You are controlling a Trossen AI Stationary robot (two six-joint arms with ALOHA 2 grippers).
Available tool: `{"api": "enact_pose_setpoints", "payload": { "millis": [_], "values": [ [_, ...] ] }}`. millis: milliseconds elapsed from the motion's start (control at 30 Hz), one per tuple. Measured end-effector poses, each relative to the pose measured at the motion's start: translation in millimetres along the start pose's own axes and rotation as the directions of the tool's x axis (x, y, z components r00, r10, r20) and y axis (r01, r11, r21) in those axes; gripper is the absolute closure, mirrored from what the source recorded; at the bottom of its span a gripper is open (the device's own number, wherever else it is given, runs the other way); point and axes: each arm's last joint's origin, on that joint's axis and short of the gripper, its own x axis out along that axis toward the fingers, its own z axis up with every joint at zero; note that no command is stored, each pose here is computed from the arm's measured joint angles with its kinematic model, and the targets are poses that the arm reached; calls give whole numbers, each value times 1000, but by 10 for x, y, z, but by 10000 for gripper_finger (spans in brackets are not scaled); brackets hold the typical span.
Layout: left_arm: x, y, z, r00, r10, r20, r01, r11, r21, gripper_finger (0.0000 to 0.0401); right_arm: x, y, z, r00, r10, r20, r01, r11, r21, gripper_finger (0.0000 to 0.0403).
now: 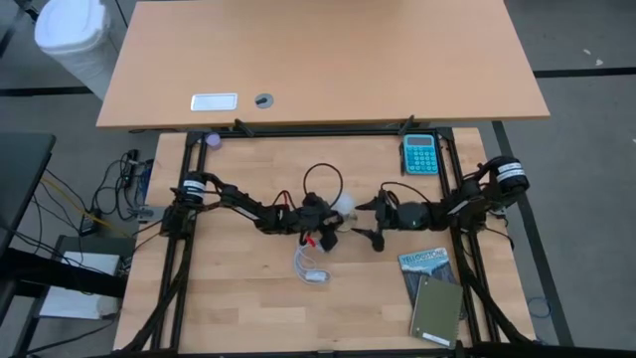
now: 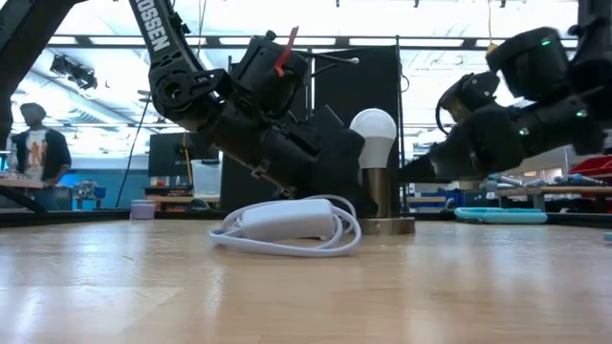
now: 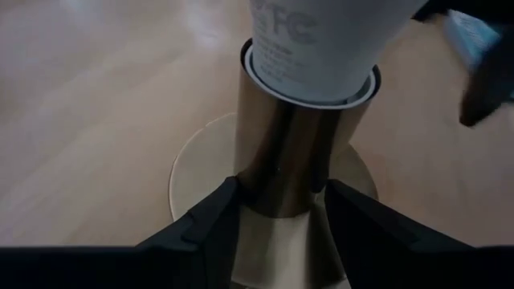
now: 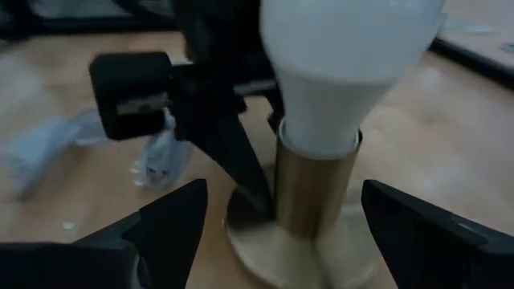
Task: Screw lightbulb
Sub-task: Insert the lightbulb into the desk lamp
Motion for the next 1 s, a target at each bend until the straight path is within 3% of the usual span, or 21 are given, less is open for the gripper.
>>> {"api": "enact_pose_setpoints", "payload": {
  "millis": [200, 367, 767, 1000],
  "values": [
    [-4, -31, -6, 994, -106, -33, 108, 993, 56, 213, 51, -231, 24, 989, 149, 2, -149, 989, 24, 90],
    [-7, -50, -13, 984, -171, -56, 176, 979, 103, 213, 107, -262, 114, 963, 267, 46, -268, 963, 16, 99],
    [-8, -52, -20, 981, -183, -65, 191, 973, 129, 213, 229, -236, 230, 949, 311, 52, -309, 950, -50, 121],
    [-8, -52, -24, 981, -183, -67, 190, 973, 129, 213, 230, -238, 230, 950, 307, 52, -304, 951, -57, 164]
  ]
}}
